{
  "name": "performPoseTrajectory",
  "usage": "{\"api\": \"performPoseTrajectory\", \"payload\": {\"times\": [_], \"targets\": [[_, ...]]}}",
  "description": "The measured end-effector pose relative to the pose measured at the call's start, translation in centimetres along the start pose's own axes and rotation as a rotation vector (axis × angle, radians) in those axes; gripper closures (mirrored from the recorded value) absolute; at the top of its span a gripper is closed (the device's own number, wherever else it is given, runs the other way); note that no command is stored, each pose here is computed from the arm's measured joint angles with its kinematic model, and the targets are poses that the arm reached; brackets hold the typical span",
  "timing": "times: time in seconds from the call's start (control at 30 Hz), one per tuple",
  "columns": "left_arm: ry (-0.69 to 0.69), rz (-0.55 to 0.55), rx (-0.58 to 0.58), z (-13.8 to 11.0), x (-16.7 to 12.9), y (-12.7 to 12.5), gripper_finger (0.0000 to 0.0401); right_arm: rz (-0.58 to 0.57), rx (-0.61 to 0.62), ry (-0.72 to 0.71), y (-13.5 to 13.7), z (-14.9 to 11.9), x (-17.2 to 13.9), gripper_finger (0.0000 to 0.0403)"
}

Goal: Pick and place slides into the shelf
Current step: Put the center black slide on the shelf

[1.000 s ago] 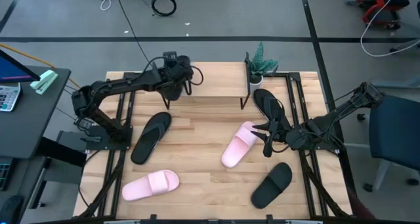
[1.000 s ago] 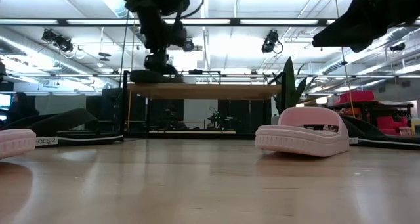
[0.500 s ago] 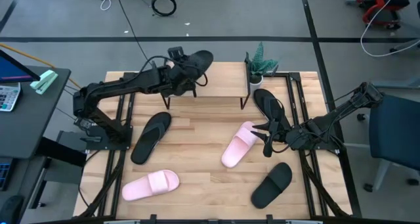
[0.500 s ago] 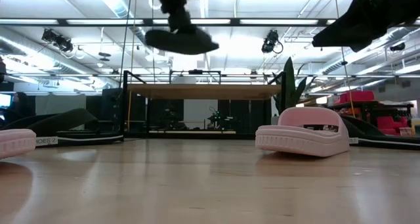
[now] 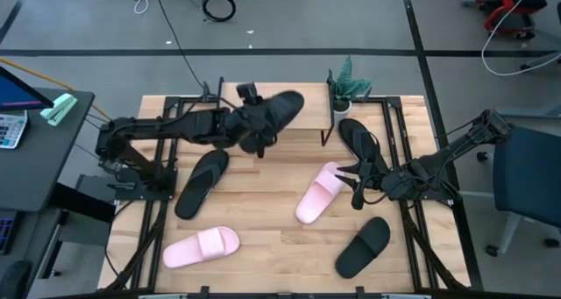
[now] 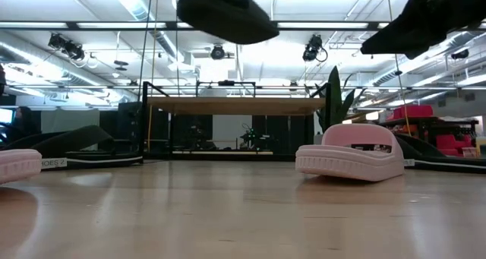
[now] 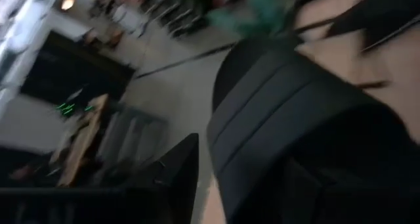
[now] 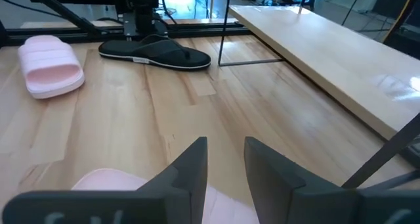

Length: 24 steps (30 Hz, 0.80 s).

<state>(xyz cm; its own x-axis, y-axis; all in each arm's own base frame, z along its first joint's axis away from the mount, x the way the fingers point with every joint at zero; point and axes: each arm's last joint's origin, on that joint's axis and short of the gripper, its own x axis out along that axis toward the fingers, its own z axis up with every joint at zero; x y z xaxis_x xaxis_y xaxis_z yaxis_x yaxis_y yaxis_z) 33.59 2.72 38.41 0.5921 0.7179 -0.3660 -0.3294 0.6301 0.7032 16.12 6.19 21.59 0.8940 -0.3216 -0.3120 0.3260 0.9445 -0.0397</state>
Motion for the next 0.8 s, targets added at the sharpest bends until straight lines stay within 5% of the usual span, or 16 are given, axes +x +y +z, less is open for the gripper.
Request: {"api": "performPoseTrajectory", "payload": {"times": [0.43,0.67,0.8], "targets": [[-0.029,-0.368,-0.126,-0.1,-2.6,-4.1,0.0242,0.041,-0.039,0.113,0.8,-1.5,1.6,0.0295],[0.027,-0.453,-0.047,-2.2,-3.2,-8.2,0.0254,0.050,-0.049,0.218,2.3,-3.3,4.1,0.0295],[0.029,-0.502,-0.048,-2.7,-4.7,-10.4,0.0264,0.039,-0.065,0.264,3.6,-1.8,5.3,0.0295]]}}
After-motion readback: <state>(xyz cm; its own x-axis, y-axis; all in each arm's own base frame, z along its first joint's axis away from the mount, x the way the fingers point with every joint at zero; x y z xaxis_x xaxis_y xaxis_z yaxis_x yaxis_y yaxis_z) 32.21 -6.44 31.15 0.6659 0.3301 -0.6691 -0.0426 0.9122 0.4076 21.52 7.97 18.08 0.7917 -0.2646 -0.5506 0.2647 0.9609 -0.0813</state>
